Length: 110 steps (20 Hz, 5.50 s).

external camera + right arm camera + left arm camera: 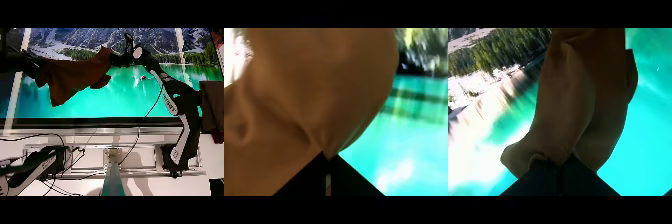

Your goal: Fold the clothes and pants, and hang the long-sleeved shirts on hangers.

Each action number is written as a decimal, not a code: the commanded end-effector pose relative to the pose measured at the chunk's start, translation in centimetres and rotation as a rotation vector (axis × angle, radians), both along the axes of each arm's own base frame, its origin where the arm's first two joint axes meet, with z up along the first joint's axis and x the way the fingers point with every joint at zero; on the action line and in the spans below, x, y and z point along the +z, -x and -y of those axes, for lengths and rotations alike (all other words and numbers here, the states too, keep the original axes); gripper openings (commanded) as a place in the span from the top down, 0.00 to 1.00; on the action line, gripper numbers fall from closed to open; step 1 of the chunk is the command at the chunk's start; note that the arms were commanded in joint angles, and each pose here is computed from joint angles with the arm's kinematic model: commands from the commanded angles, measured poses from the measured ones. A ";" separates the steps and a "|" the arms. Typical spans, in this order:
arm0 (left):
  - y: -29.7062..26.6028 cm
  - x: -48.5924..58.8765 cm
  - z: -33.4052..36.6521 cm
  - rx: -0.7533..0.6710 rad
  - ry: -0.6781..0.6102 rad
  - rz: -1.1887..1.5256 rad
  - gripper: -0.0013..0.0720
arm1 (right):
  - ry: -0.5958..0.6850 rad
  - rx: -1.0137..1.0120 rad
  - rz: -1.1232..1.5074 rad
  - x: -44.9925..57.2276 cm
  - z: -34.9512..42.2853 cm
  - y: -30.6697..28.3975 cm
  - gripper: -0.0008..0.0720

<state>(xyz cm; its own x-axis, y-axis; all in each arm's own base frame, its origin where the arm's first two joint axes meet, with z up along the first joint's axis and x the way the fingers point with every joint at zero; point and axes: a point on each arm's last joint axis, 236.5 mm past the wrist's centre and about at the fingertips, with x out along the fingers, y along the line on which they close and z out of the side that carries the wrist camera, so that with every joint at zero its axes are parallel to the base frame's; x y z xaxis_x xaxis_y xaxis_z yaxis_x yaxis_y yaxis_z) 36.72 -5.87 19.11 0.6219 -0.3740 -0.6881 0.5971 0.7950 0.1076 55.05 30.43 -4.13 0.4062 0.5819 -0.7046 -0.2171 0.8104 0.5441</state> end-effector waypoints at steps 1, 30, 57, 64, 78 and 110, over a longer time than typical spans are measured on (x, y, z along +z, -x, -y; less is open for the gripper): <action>-2.5 2.5 -1.1 0.117 0.053 0.117 0.97 | 0.232 0.088 0.191 7.1 4.5 -0.2 0.97; -8.7 -9.6 -2.0 0.332 0.235 -0.217 0.97 | 0.493 0.299 0.259 18.3 14.0 13.2 0.97; 5.7 -16.2 -1.2 0.478 0.707 -0.647 0.60 | 0.046 -0.135 -0.334 -5.4 24.9 13.0 0.45; 4.7 -19.8 -2.3 0.573 0.718 -0.671 0.11 | -0.139 -0.219 -0.399 -8.0 20.4 11.8 0.45; 1.5 -27.4 3.4 0.485 0.807 -0.792 0.11 | -0.086 -0.181 -0.398 -9.2 19.5 12.3 0.97; -9.5 15.1 1.9 0.167 0.914 0.340 0.97 | 0.200 -0.008 0.058 10.6 22.7 14.2 0.97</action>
<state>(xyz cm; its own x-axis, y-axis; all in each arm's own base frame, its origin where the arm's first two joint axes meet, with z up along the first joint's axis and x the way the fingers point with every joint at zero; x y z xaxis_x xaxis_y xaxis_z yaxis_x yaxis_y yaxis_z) 47.99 -9.43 28.49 0.7793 -0.6242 -0.0553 0.5039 0.6766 -0.5369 41.47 8.04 1.89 0.3641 0.4529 -0.8138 -0.1870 0.8915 0.4125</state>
